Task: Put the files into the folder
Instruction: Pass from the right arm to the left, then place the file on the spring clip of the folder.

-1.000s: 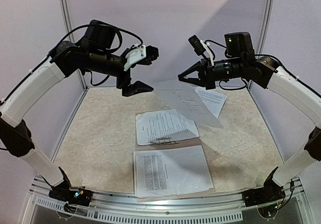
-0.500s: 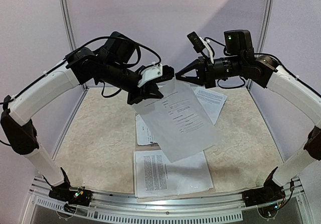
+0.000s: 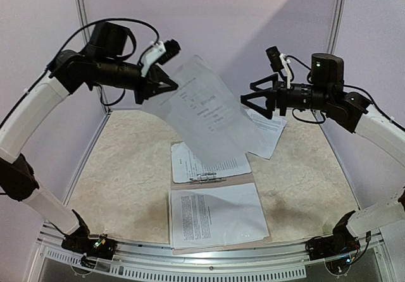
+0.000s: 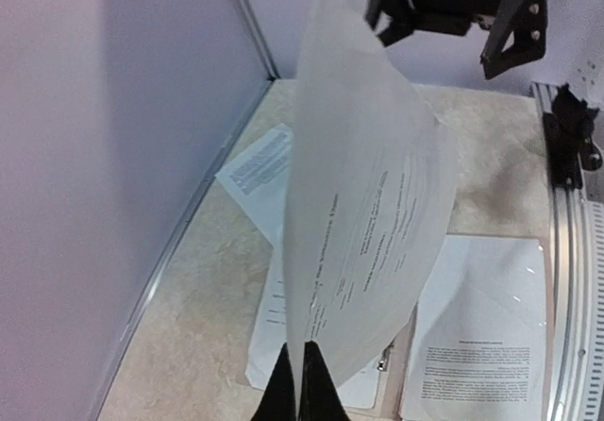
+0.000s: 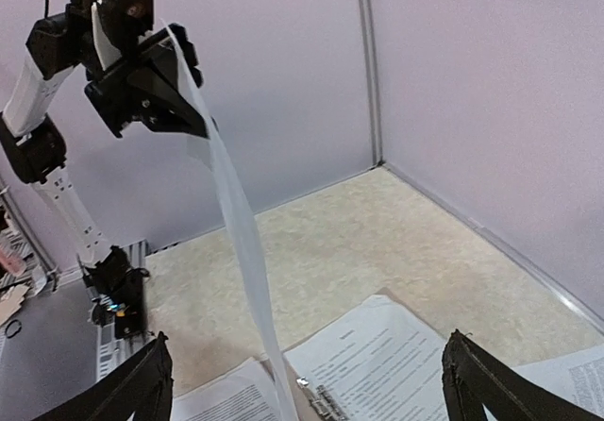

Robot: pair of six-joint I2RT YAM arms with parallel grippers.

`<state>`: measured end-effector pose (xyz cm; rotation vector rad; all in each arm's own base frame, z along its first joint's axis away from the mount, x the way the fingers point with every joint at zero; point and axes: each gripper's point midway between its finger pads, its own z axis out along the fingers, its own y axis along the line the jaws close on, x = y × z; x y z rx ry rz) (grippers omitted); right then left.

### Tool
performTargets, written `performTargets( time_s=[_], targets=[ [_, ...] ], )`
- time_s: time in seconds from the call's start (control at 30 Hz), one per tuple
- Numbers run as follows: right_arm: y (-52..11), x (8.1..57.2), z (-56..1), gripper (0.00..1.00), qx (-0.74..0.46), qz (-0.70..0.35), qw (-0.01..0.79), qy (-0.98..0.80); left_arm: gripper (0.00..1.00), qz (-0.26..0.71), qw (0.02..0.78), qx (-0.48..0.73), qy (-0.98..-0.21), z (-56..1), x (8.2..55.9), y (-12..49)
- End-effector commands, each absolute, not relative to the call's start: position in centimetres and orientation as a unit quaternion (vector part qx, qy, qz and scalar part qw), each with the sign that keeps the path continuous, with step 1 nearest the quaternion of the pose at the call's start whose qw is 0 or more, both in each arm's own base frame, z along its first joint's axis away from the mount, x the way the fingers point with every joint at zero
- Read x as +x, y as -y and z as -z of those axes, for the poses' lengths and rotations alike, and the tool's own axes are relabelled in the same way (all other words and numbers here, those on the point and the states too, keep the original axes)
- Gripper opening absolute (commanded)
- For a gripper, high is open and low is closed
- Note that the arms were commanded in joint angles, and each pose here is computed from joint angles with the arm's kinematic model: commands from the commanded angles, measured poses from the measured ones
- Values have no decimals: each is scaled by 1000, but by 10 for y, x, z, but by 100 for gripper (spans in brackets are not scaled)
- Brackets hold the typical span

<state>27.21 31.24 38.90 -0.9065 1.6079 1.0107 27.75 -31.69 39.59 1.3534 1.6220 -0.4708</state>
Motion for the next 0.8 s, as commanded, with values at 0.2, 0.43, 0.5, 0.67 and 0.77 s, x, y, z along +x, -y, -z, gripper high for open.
performTargets(
  time_s=[0.2,0.43,0.5,0.67,0.77],
  targets=[
    [-266,294,-364,98,-286,-469,572,-609,0,253,554,492,-622,-492,259,275],
    [-295,273,-382,94,-284,-514,627,-512,0,287,562,475,-614,-507,258,259],
    [-301,274,-388,94,-288,-519,634,-495,0,298,561,473,-610,-509,256,255],
    [-315,275,-385,92,-293,-546,627,-472,0,331,562,465,-598,-521,250,248],
    [-330,270,-374,89,-308,-539,625,-473,0,341,558,463,-598,-520,250,247]
  ],
)
